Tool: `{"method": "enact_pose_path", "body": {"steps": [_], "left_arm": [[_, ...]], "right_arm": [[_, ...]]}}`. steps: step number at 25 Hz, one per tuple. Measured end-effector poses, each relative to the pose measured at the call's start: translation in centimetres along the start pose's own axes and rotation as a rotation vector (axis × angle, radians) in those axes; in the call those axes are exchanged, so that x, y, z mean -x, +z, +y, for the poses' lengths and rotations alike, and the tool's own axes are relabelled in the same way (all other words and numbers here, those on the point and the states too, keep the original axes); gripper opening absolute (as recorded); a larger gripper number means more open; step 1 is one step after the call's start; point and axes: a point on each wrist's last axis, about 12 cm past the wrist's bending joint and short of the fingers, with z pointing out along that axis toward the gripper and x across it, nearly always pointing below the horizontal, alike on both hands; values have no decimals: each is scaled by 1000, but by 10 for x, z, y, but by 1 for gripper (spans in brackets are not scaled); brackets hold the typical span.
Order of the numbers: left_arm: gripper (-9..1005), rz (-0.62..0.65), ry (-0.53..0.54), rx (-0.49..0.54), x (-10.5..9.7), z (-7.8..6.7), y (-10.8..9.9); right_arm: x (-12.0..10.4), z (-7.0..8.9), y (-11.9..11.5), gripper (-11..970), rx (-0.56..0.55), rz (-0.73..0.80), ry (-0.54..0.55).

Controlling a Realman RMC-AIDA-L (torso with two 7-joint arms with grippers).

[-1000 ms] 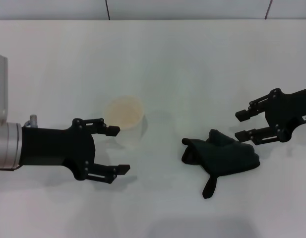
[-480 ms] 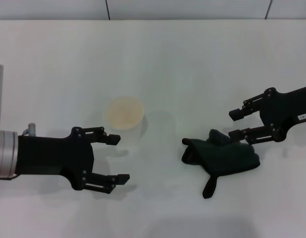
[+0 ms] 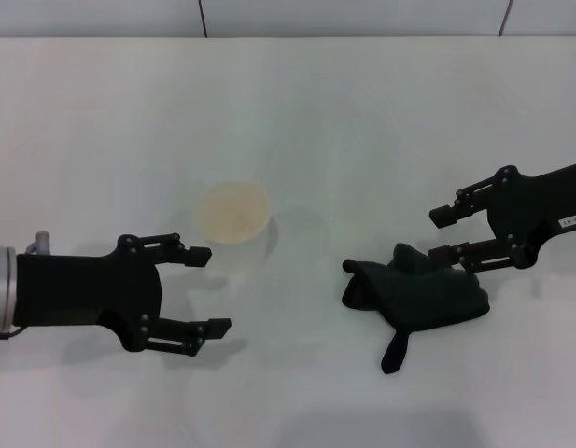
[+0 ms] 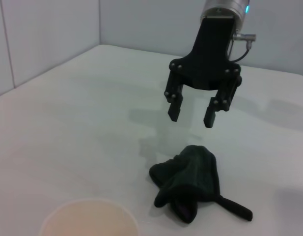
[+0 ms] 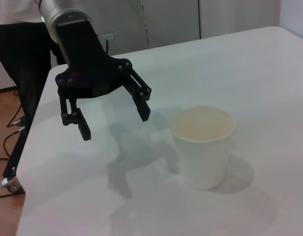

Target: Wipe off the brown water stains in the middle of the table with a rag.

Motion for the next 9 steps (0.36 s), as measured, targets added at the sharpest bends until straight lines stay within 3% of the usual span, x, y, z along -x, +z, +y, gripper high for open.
{"method": "enact_pose_path", "body": {"steps": [9], "left_arm": [[894,-12,-12,19,-1,2,-2]], "right_arm": [[1,0,1,491,1,1,-13]]}}
